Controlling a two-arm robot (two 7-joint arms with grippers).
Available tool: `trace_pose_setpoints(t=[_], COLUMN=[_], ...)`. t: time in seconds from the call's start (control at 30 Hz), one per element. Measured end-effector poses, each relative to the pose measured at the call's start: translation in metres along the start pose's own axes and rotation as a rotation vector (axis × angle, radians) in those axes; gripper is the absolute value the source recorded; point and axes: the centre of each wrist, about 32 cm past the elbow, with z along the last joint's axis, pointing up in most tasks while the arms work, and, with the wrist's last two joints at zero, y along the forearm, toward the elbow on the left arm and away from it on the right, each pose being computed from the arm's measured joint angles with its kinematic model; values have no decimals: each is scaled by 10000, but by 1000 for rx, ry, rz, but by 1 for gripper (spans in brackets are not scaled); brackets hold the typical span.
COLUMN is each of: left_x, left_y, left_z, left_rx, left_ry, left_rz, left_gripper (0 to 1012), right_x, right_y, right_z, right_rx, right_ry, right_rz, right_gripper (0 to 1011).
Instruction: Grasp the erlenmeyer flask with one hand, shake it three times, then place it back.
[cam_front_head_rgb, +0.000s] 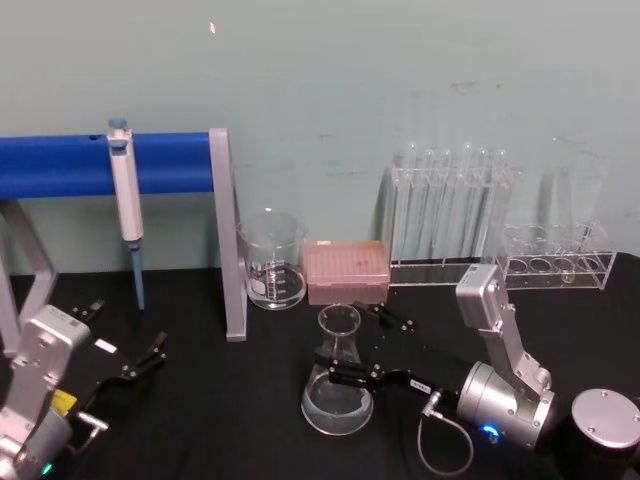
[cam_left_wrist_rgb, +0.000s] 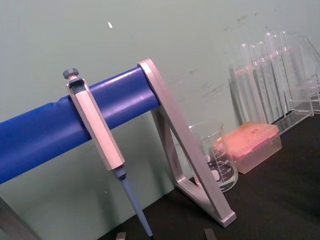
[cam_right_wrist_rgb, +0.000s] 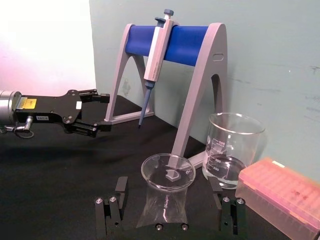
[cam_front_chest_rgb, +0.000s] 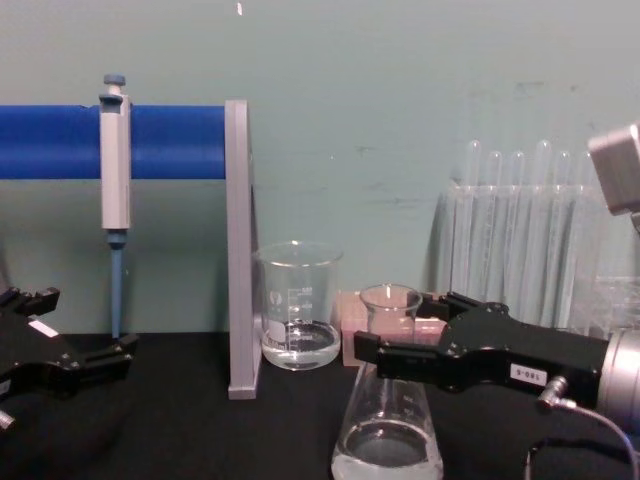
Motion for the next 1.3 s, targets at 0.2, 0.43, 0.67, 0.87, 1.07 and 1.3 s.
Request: trace_pose_setpoints(t=[0.2, 0.43, 0.67, 0.87, 1.07, 1.3], left_x=[0, 0, 0, 0, 0, 0], left_y=[0, 0, 0, 0, 0, 0], left_z=[0, 0, 0, 0, 0, 0], left_rx=[0, 0, 0, 0, 0, 0], left_ry=[0, 0, 0, 0, 0, 0], left_rz=[0, 0, 0, 0, 0, 0], left_gripper=[1001, 1001, 1001, 1001, 1001, 1001], right_x=[0, -1, 1, 2, 2, 2], right_y=[-2, -3, -4, -5, -5, -5], right_z=[-2, -3, -2, -2, -2, -2], right_rx=[-1, -1, -1, -1, -1, -1], right_ry=[0, 1, 1, 1, 1, 1], right_rz=[0, -1, -2, -2, -2, -2], right_gripper=[1000, 1000, 1000, 1000, 895, 708])
